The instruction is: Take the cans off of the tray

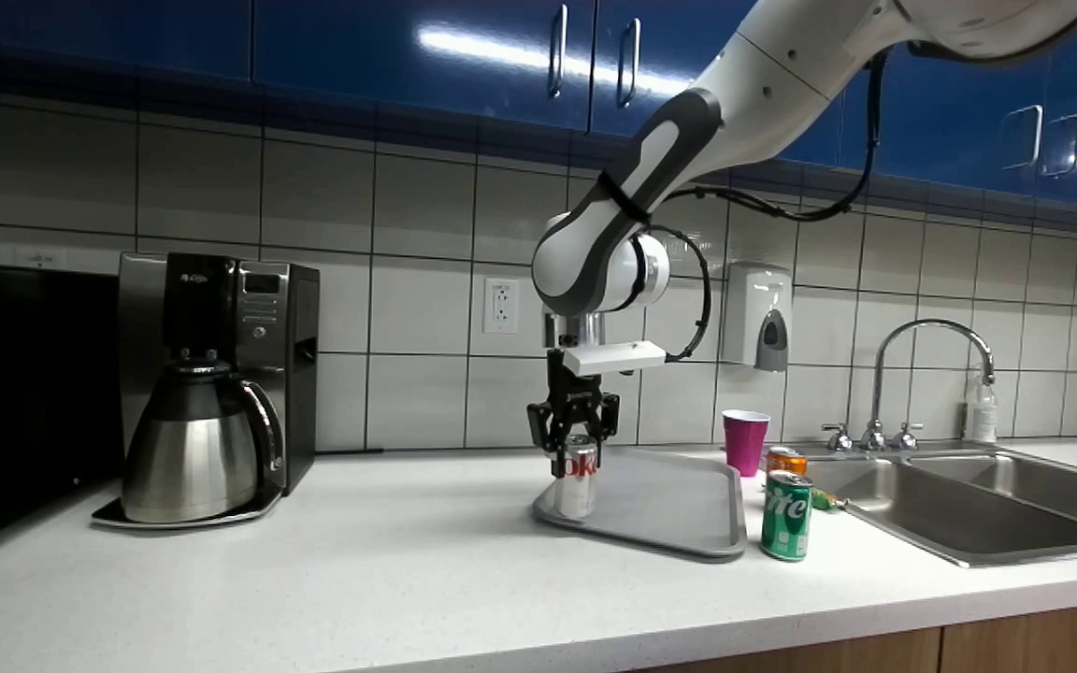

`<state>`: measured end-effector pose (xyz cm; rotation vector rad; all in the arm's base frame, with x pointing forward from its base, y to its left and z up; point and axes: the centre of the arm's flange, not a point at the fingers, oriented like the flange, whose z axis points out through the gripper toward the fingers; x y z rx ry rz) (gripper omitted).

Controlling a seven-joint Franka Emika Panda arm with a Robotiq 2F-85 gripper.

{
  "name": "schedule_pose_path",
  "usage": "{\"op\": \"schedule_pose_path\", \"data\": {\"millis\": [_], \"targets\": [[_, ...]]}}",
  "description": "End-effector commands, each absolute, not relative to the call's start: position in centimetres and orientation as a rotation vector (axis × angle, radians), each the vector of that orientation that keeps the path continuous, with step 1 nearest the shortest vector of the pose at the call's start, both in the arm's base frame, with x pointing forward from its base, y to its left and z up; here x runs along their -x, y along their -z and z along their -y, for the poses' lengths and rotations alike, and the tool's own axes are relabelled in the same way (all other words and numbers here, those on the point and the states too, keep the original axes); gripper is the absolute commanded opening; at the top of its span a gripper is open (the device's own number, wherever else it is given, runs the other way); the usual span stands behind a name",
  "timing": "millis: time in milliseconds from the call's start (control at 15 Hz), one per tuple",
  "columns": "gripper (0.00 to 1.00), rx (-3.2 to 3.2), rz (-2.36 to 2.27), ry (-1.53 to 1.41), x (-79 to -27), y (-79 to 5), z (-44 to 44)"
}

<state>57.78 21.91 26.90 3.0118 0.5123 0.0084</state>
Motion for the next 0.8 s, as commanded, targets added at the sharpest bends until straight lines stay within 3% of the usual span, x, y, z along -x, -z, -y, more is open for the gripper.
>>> {"op": "schedule_pose_path", "data": {"millis": [0,733], "targets": [[0.38,-3.022,-0.508,-0.029,-55.2,-28.6,-22.6],[0.38,-3.017,-0.577,0.017,-51.6,-27.9,-25.3]]}}
